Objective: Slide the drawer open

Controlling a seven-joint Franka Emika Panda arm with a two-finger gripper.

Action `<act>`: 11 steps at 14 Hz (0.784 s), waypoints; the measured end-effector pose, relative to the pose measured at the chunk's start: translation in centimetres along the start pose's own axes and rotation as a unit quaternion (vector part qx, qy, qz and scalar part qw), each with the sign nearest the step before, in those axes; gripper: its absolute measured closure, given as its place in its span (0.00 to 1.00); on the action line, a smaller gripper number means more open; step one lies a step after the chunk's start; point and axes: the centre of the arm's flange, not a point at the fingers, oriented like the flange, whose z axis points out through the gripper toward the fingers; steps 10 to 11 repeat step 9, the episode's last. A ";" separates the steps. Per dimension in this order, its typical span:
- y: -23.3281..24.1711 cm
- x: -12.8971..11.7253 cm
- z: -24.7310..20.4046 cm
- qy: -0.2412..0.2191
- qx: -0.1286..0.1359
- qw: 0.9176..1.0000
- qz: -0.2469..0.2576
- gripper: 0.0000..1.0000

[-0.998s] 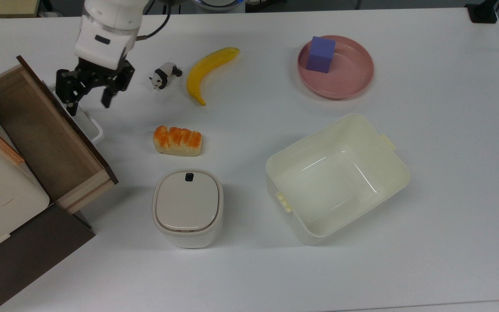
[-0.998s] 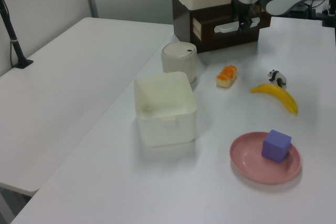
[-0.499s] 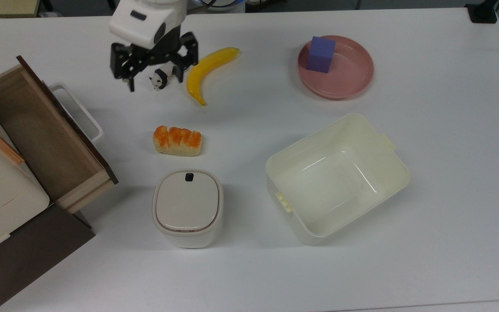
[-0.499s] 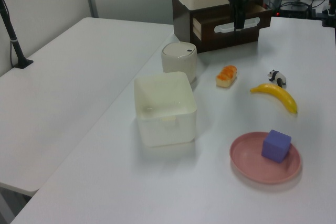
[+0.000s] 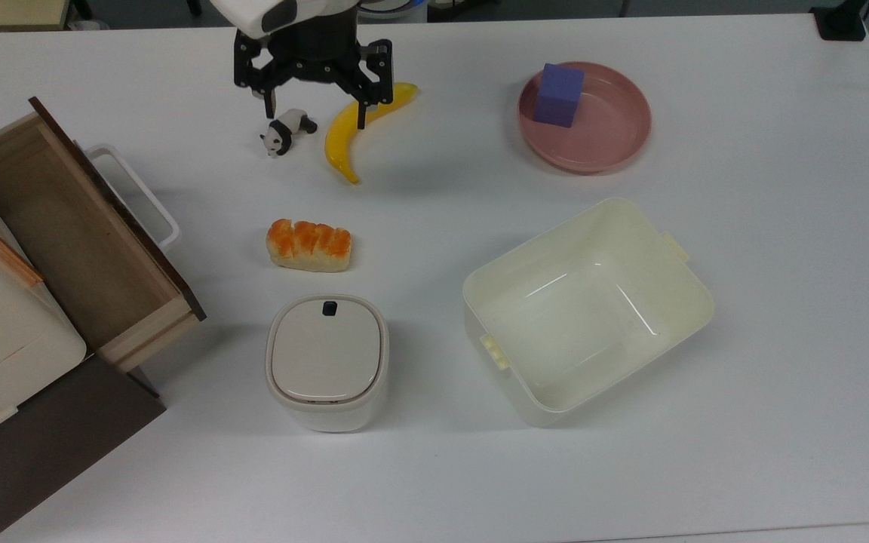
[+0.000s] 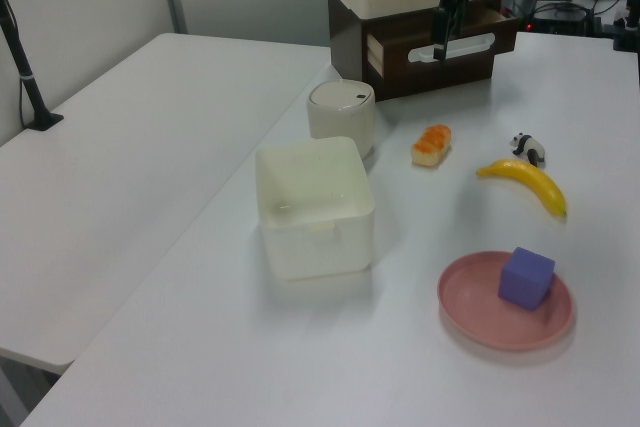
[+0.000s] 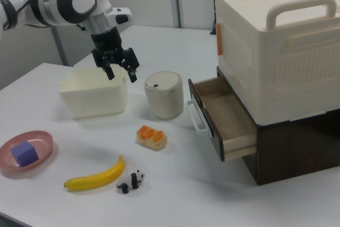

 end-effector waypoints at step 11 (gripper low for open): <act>0.3 -3.2 -4.1 -0.032 0.023 0.999 0.027 0.00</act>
